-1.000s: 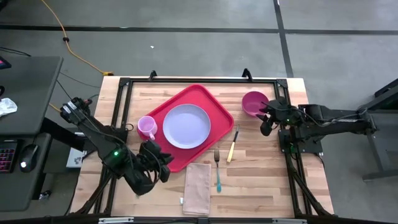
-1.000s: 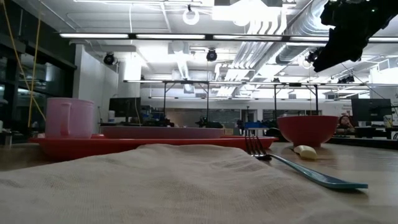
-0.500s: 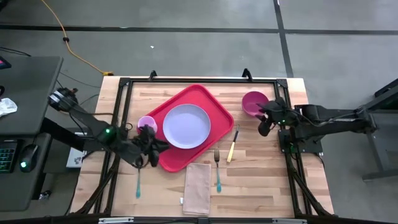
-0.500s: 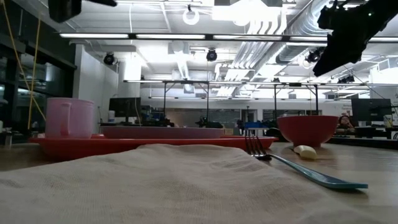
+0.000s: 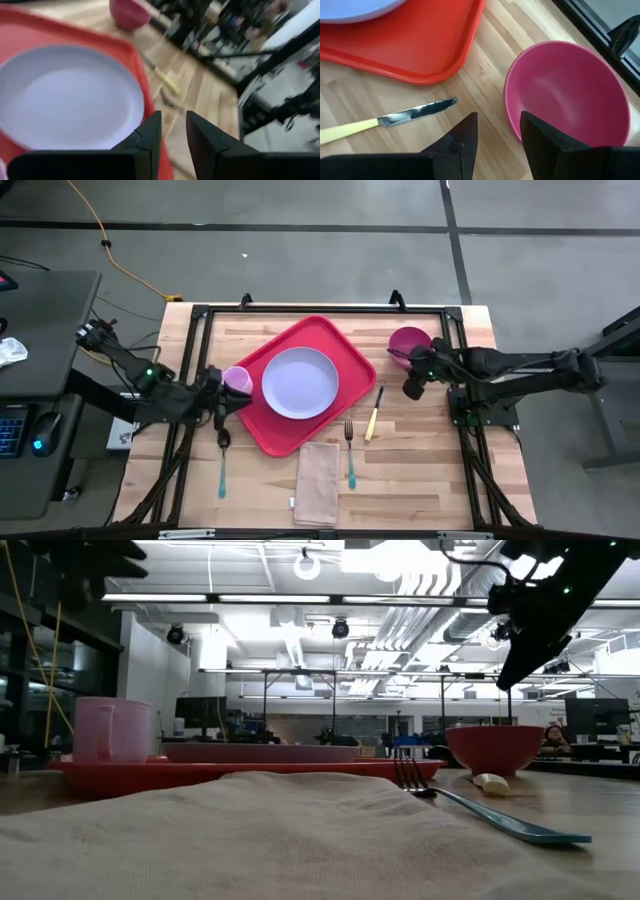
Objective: Set up tray
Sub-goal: Put the pink bowl on top of the white plate on the red serving tray
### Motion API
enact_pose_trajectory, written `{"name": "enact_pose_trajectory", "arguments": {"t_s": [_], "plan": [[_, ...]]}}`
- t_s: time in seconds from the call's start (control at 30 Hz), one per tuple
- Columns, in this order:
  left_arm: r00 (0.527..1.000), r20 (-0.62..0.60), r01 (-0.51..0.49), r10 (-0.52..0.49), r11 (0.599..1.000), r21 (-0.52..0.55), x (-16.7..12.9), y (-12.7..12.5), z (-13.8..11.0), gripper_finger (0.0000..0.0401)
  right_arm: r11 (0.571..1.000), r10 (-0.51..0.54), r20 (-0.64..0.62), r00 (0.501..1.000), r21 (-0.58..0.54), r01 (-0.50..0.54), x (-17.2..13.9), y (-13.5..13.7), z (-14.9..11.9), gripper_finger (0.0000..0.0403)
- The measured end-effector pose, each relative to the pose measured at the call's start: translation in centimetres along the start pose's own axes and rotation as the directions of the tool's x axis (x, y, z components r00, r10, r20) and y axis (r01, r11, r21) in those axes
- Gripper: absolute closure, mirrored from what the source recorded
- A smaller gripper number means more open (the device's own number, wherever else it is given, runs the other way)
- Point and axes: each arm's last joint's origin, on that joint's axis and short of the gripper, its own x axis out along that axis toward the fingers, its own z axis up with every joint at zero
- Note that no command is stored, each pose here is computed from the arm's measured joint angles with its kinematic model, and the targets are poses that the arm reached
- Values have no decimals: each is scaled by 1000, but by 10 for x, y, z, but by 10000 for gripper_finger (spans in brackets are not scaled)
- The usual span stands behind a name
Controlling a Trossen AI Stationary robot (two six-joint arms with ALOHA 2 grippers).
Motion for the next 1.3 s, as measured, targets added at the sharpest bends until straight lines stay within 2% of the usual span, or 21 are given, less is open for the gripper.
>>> {"name": "enact_pose_trajectory", "arguments": {"t_s": [0.3,0.6,1.0,1.3], "plan": [[995,84,63,-62,998,-10,-19,26,0,284,996,75,-21,997,48,-74,9,-13,10,277],[995,74,66,-67,998,13,-25,36,-2,284,985,161,-52,986,68,-158,21,-19,16,277],[993,49,109,-112,992,58,-36,48,-1,284,984,171,-155,973,70,-162,44,-13,17,274],[988,47,140,-146,984,110,-44,56,0,284,993,103,-138,985,70,-94,34,-17,33,232]]}}
